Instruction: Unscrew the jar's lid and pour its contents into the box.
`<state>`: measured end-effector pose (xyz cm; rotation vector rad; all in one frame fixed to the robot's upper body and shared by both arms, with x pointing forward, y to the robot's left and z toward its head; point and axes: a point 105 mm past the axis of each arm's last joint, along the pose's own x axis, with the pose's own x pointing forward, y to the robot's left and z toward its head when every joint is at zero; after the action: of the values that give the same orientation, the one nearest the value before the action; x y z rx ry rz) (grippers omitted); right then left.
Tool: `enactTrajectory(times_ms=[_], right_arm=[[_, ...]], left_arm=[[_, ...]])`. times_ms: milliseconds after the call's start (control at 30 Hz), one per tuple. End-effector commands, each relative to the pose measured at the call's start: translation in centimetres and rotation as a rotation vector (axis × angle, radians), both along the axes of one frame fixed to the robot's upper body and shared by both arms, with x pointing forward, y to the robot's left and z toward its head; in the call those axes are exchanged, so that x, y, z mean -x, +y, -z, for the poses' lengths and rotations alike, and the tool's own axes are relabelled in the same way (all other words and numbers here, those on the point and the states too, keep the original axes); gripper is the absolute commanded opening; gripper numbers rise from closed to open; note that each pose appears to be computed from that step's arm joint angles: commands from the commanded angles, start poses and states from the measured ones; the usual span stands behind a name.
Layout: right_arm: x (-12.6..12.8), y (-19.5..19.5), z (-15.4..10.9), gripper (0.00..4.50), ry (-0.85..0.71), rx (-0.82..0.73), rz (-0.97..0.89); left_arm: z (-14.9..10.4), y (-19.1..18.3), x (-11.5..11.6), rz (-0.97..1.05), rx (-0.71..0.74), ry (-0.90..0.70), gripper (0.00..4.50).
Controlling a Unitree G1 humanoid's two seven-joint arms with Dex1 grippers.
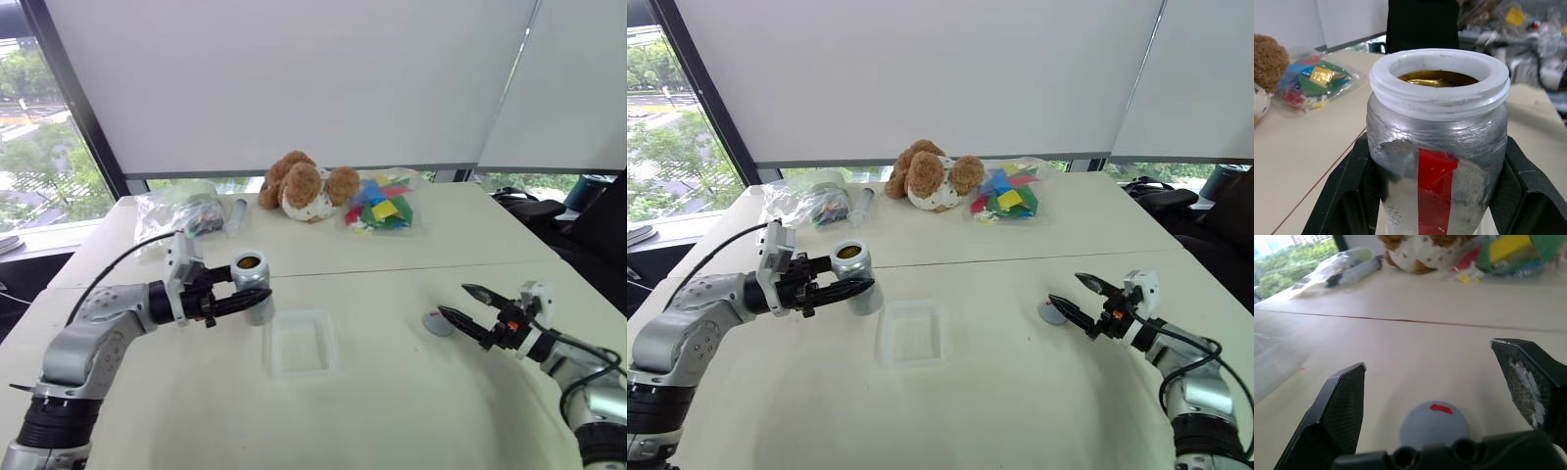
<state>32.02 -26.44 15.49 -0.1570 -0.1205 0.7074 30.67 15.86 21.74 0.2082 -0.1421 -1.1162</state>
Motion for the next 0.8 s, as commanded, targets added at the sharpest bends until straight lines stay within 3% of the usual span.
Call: enactTrajectory(times_ms=[33,133,267,567,700,800], right_arm=[[2.1,4.0,-4.2,4.47,-0.164,0.083,-0.181],[4.2,7.0,-4.3,4.47,-0.167,0.156,-0.388],[5.6,8.5,-3.8,4.47,-0.099,0.153,-0.512],[6.0,8.2,-2.1,4.47,-0.056,0.148,-0.468],[6.0,8.0,-1.8,4.47,-0.057,0.148,-0.441],[5.9,8.0,-1.6,4.47,-0.060,0.144,-0.426]], left_arm=[[-0.4,1.1,-0.9,-0.071,-0.091,-0.099,2.18],[0.3,1.5,-1.8,-0.126,-0.196,-0.152,2.18],[0.9,1.3,-2.8,-0.178,-0.312,-0.295,2.18],[2.1,-0.7,-4.7,-0.300,-0.503,-0.553,2.18],[2.6,-1.6,-4.7,-0.310,-0.690,-0.869,2.18],[2.1,-2.0,-5.2,-0.382,-0.691,-1.031,2.18]])
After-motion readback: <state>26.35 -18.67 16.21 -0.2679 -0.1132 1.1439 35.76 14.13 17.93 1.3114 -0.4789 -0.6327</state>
